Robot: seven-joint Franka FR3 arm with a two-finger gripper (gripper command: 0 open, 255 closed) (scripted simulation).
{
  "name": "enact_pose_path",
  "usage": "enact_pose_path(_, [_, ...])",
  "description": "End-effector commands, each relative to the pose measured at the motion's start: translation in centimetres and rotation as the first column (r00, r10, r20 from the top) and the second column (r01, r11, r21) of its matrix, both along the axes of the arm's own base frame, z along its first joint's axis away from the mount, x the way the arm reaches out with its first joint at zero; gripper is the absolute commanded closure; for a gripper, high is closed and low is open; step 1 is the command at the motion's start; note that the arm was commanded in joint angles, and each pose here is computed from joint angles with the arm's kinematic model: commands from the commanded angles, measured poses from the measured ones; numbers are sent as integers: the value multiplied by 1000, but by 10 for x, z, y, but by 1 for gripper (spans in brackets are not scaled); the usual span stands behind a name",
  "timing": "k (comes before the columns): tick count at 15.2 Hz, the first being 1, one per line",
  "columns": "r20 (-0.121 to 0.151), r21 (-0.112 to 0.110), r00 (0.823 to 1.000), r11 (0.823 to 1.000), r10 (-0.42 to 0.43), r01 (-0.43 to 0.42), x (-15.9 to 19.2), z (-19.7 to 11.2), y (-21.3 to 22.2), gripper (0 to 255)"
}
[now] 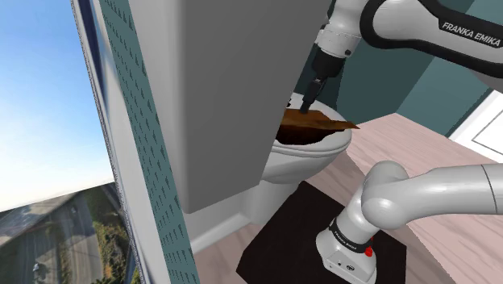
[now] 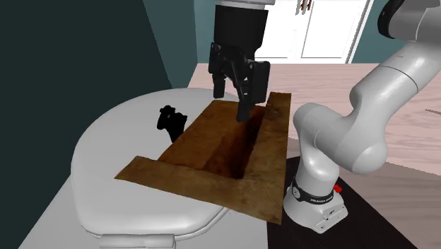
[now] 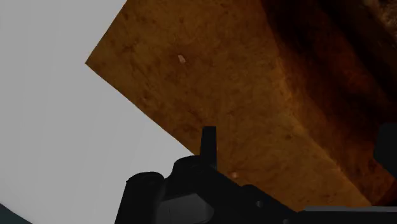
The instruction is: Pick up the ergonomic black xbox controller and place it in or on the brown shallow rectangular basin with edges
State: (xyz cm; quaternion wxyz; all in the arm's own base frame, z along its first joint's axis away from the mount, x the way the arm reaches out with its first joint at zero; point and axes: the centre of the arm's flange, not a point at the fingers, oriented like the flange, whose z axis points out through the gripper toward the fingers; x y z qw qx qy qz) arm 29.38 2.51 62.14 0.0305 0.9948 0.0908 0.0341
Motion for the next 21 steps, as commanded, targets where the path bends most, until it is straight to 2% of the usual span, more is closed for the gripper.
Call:
enact_pose_path(1, [0,0,1000,1000,0,0,0,0,0,0])
enact_pose_path(3, [9,64,990,988,-144,143,22,-1,-19,0])
enact_pose_path(4, [10,96,976,972,-215,214,32,-1,-30,0])
enact_pose_path(6, [5,160,935,923,-354,349,50,-3,-54,0])
enact_pose_path(8, [-9,222,875,852,-485,475,64,-7,-79,0])
enact_pose_path(9, [-20,252,837,808,-546,533,70,-9,-93,0])
enact_pose_path(11, [-47,308,751,705,-659,639,79,-15,-120,0])
enact_pose_path(12, [-57,324,721,670,-690,668,81,-17,-129,0])
enact_pose_path(21, [-57,324,721,670,-690,668,89,-55,-122,0])
